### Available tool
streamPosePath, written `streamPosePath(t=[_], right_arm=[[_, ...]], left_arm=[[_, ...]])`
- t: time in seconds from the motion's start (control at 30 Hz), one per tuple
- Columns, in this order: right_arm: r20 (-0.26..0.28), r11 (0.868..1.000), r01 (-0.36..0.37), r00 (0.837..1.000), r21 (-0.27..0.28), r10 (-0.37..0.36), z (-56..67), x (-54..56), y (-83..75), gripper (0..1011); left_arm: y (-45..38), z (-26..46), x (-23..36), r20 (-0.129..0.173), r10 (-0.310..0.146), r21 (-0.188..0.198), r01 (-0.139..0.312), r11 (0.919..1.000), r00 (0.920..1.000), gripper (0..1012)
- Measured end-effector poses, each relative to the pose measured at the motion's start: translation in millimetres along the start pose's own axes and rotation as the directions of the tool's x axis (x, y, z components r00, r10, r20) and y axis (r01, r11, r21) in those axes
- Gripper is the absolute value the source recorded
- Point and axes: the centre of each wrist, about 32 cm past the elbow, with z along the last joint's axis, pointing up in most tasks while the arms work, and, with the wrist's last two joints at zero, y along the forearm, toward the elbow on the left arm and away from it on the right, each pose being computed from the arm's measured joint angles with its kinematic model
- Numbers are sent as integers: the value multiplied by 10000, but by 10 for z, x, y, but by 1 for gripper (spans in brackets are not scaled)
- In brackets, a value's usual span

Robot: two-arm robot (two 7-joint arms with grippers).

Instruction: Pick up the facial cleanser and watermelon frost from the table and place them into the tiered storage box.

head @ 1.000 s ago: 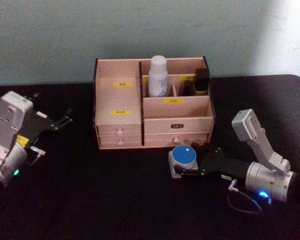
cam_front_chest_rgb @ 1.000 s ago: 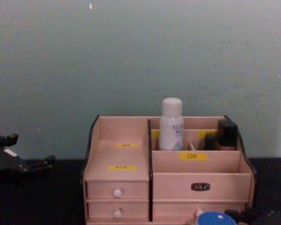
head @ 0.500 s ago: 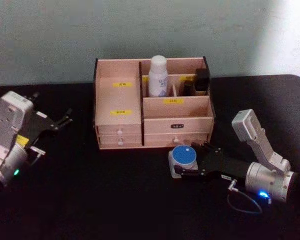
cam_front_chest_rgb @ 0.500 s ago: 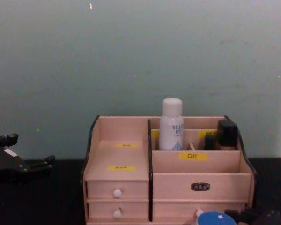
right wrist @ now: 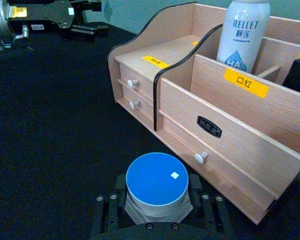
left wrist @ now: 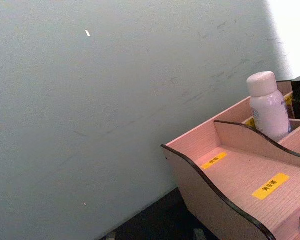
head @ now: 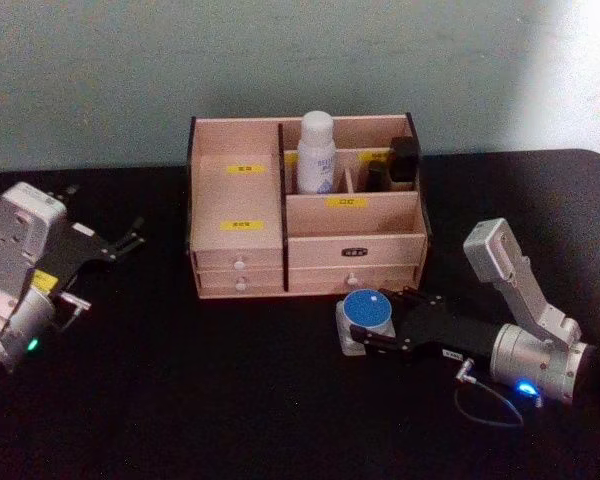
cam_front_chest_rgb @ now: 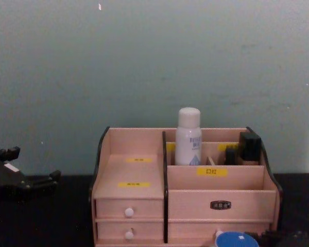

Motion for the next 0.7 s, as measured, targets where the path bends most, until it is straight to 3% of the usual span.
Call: streamPosePath(t=[0.23,0.7], right_arm=[[-1,10000,2,10000,0,-2,0,0,0,728],[-2,10000,4,10000,-3,-4,-1,0,0,724]], left_arm=[[0,0,0,0,0,-1,0,10000,10000,1001],[0,0,0,1,0,-1,0,10000,10000,1001]])
